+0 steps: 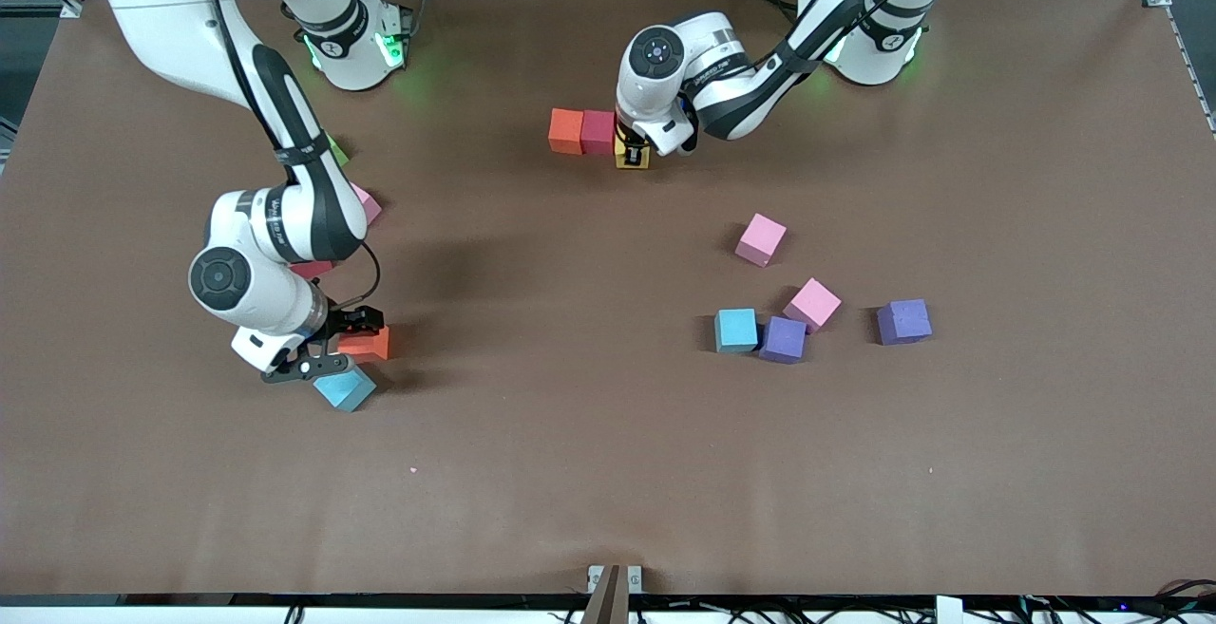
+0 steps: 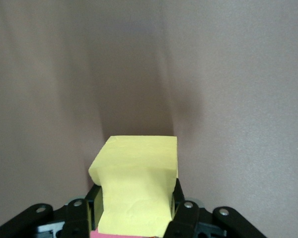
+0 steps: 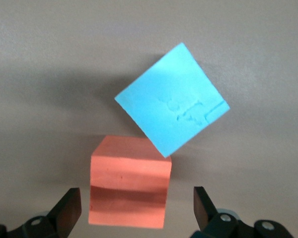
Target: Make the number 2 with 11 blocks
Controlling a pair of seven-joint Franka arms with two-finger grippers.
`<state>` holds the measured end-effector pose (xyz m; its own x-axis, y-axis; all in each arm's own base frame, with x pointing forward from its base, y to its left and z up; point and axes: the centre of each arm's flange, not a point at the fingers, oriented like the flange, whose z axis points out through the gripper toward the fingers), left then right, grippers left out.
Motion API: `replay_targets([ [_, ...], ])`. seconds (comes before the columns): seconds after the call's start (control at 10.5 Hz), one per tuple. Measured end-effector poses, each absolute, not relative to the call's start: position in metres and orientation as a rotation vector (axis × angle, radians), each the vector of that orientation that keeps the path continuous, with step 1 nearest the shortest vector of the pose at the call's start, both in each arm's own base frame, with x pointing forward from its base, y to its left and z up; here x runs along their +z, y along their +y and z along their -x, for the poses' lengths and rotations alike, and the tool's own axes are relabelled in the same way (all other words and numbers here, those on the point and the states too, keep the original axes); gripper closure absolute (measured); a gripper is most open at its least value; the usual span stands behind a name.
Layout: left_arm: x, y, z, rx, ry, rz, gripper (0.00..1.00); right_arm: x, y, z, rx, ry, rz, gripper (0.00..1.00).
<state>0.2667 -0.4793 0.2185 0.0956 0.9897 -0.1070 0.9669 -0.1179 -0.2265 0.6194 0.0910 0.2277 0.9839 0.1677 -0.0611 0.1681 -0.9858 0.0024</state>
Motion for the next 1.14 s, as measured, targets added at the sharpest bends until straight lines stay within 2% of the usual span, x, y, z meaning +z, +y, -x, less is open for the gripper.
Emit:
replay_targets([
  [0.76, 0.212, -0.481, -0.242, 0.386, -1.986, 2.285, 0.44, 0.195, 0.094, -0.621, -0.131, -0.007, -3.175, 0.00],
  [0.95, 0.212, -0.481, -0.242, 0.388, -1.986, 2.286, 0.44, 0.195, 0.090, -0.622, -0.132, 0.011, -3.175, 0.11],
  [1.14, 0.210, -0.481, -0.241, 0.389, -1.984, 2.284, 0.44, 0.197, 0.086, -0.623, -0.131, 0.007, -3.175, 0.38],
])
